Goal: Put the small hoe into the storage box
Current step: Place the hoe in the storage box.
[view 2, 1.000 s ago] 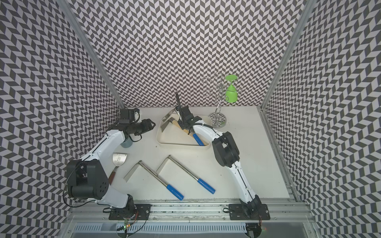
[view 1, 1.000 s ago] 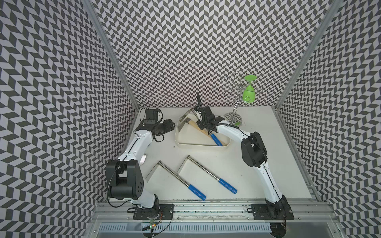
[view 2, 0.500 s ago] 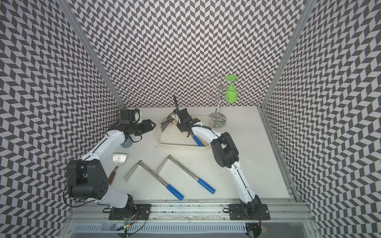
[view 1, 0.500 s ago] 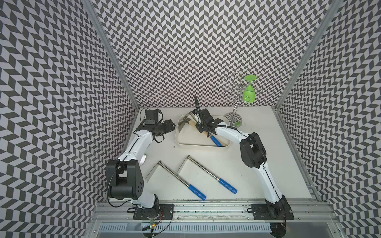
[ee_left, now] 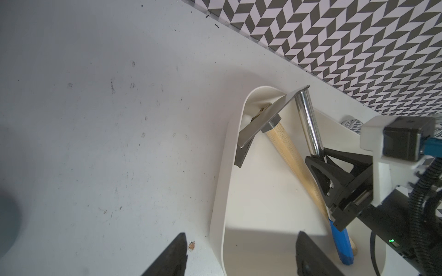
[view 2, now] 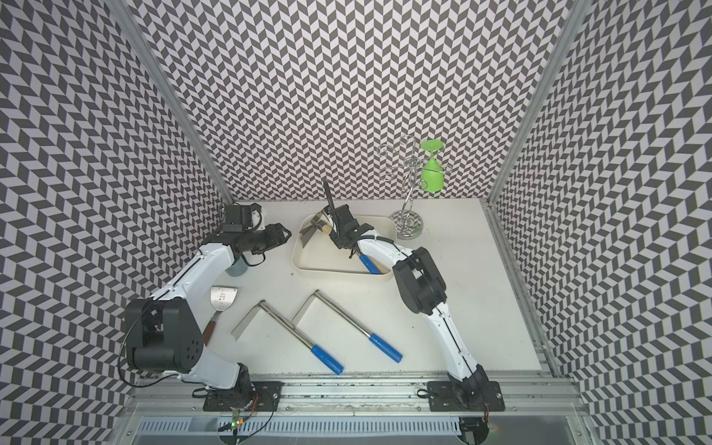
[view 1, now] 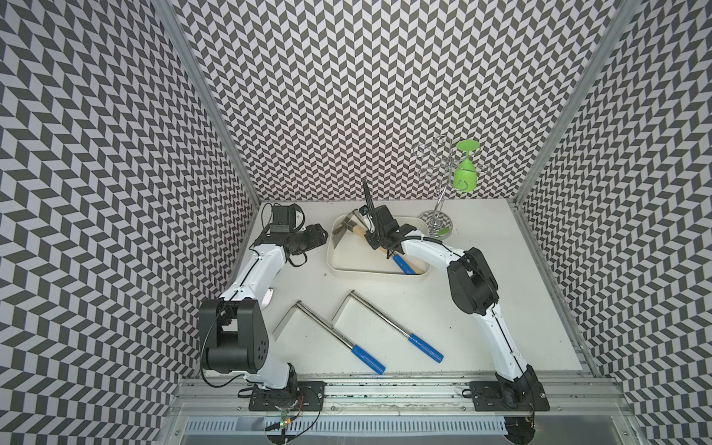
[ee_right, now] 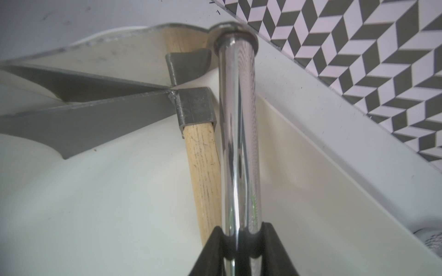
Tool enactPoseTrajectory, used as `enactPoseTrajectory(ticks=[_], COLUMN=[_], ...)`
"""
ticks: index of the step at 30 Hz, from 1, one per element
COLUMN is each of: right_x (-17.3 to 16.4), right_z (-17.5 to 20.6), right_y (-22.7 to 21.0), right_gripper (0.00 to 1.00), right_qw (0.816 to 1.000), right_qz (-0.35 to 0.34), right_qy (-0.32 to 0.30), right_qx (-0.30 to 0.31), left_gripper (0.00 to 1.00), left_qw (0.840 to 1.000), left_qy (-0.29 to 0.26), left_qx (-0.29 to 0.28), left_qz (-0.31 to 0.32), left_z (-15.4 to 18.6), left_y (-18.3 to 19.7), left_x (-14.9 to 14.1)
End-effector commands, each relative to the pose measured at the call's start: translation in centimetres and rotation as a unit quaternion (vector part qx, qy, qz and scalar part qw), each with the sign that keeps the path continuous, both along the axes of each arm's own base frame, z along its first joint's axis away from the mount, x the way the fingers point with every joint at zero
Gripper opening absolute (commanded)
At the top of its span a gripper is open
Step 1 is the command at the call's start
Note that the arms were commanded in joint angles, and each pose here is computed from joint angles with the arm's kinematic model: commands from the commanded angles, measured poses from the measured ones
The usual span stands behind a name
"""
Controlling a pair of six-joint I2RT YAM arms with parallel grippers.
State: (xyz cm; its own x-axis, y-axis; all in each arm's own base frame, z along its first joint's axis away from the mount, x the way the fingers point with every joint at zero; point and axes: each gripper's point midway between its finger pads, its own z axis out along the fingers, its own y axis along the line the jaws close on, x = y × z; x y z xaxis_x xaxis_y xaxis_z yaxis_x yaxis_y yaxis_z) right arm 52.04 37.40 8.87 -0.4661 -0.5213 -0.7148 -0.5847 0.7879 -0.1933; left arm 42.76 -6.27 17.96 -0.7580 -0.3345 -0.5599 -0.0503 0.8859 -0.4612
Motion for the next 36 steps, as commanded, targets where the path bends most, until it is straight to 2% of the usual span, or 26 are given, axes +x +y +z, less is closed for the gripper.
enactPoseTrajectory(ticks=[1, 2, 4, 5, 17, 21, 25, 32, 36], right_x=[-1.0, -0.9, -0.8, -0.7, 0.2, 0.1, -1.2, -3.3, -3.6], right_z=[-0.3, 0.2, 1.3, 1.9, 11.3, 13.4, 12.5, 7.7, 6.0], right_y=[0.9, 0.9, 1.1, 1.1, -0.2, -1.0, -1.3, -3.0, -2.7], right_gripper=[0.33, 0.29, 0.05, 0.0, 0.0, 0.0, 0.0, 0.0, 0.0], right_qw=[1.0, 1.0, 1.0, 1.0, 0.996, 0.994, 0.996, 0.999, 0.999], right_qz=[0.01, 0.01, 0.009, 0.008, -0.011, -0.015, 0.005, 0.022, 0.036], right_qy=[0.019, 0.016, 0.008, 0.004, -0.077, -0.092, -0.077, -0.042, -0.031], right_qx=[0.015, 0.017, 0.021, 0.022, 0.047, 0.051, 0.039, -0.018, -0.021], left_gripper=[0.72, 0.72, 0.72, 0.72, 0.72, 0.72, 0.72, 0.72, 0.72], left_qw=[1.0, 1.0, 1.0, 1.0, 1.0, 1.0, 1.0, 1.0, 1.0], left_qy=[-0.006, -0.006, -0.005, -0.005, -0.002, -0.002, -0.002, 0.0, 0.003], left_qx=[-0.004, -0.004, -0.005, -0.006, -0.009, -0.009, -0.008, -0.01, -0.015], left_qz=[-0.003, -0.002, -0.004, -0.002, 0.0, 0.001, 0.002, 0.002, 0.002], left_z=[0.0, 0.0, -0.1, -0.1, -0.3, -0.3, -0.3, -0.5, -0.7], left_y=[0.1, 0.1, 0.0, 0.1, 0.2, 0.3, 0.4, 0.5, 0.4], left_x=[0.2, 0.3, 0.3, 0.3, 0.5, 0.5, 0.5, 0.6, 0.6])
